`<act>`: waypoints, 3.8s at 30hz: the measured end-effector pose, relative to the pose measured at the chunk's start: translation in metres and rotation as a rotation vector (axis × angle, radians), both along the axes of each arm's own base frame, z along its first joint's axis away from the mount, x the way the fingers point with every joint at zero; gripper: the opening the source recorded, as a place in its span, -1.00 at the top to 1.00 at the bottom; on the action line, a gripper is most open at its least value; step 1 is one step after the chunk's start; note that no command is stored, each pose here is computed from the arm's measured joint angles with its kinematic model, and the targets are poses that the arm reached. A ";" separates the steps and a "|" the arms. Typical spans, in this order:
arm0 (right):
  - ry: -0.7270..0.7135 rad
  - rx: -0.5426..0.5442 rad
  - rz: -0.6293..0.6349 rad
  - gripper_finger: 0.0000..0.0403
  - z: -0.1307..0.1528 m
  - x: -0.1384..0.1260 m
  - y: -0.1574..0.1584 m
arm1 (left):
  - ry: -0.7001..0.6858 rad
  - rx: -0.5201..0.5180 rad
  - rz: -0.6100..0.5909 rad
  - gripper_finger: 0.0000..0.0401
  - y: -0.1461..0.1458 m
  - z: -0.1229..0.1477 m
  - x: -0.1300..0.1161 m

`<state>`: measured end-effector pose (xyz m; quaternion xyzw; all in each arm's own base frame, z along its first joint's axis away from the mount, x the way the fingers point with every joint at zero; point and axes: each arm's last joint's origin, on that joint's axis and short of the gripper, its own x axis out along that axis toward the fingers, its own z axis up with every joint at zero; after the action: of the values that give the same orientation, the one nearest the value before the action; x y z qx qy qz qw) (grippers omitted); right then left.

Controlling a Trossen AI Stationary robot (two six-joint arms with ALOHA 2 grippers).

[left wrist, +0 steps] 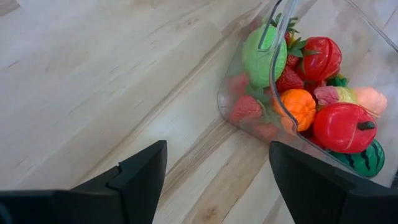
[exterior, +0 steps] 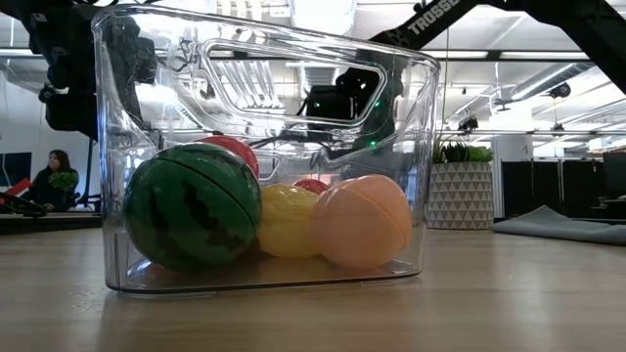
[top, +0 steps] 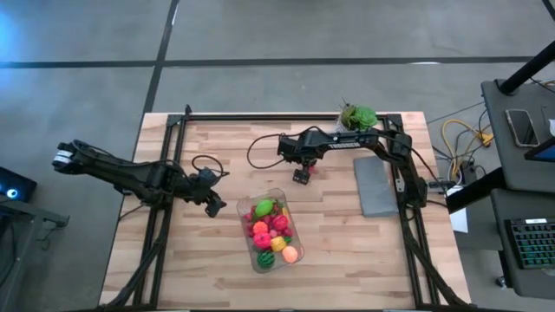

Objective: Pick and placing Produce into tupperware
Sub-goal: Put the red strawberry into the transparent bin

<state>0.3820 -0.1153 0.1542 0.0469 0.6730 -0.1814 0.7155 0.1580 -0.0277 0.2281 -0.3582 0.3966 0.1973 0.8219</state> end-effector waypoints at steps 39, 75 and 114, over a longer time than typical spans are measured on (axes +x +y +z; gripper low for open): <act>0.008 0.121 -0.045 -0.21 -0.007 -0.011 0.001 | 0.001 0.010 -0.012 -0.33 0.000 0.000 0.000; -0.157 0.098 -0.424 -0.54 0.038 -0.019 0.020 | -0.071 0.039 0.021 -0.33 0.000 0.005 0.005; -0.106 0.149 -0.503 -0.62 0.005 -0.012 0.012 | -0.068 0.054 -0.001 -0.33 0.000 0.005 0.005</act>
<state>0.3696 -0.1033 0.1595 0.2747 0.6134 -0.3010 0.6766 0.1632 -0.0273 0.2327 -0.3422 0.3631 0.1954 0.8443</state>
